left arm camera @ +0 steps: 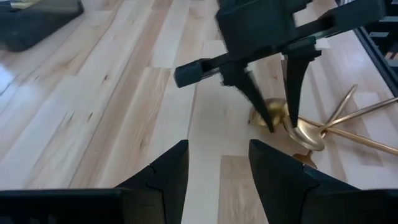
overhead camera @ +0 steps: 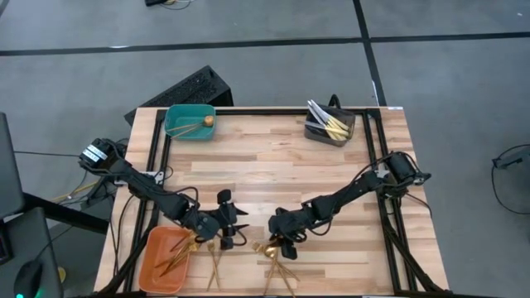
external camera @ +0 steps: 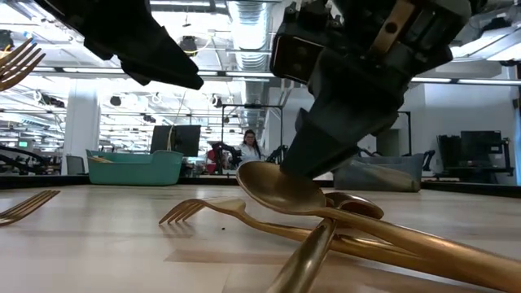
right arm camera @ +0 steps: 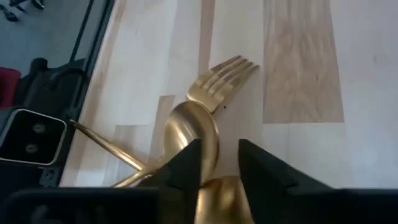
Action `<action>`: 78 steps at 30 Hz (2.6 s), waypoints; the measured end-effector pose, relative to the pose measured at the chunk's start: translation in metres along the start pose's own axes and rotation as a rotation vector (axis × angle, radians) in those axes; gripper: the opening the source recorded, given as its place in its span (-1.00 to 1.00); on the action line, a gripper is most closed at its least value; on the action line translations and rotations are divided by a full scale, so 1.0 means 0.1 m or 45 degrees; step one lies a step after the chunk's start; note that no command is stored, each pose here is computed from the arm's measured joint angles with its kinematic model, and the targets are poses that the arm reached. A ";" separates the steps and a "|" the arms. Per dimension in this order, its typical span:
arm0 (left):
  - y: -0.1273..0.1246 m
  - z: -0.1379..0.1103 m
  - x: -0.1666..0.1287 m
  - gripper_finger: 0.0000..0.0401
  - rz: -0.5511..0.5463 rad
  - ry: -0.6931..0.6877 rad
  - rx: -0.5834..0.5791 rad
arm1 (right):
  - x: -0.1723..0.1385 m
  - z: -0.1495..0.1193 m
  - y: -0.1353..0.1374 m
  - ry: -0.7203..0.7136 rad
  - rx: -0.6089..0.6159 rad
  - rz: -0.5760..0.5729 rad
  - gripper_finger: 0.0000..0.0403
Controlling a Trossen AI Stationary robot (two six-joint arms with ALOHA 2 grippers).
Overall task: Sort silverware by color (type)
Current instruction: Put the top spoon into the green bin
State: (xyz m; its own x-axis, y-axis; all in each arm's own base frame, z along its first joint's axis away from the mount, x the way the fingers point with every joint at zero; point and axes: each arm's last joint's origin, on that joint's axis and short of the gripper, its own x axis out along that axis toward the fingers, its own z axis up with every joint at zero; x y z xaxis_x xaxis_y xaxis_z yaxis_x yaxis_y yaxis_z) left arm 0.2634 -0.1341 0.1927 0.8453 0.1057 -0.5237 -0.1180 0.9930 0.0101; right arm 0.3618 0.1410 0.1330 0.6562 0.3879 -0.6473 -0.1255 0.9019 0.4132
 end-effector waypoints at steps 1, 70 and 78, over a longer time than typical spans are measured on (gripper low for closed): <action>0.00 0.00 0.00 -0.22 0.003 0.001 -0.001 | 0.00 0.00 0.00 0.001 0.001 0.004 -0.43; 2.61 0.63 -0.59 -0.99 0.957 0.803 0.376 | -1.37 0.61 0.16 -0.693 -0.277 -1.448 -0.06; 3.11 0.42 -0.77 -1.00 1.000 0.985 0.241 | -1.46 0.48 0.10 -0.600 -0.193 -1.475 -0.09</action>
State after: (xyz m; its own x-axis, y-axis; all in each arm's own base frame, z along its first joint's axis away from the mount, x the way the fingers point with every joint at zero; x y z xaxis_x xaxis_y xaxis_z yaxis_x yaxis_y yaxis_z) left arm 0.1837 0.1689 0.2720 0.0115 0.7107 -0.7034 -0.3395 0.6644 0.6658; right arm 0.3002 0.0841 0.2621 0.6353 -0.7213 -0.2759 0.6370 0.6915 -0.3407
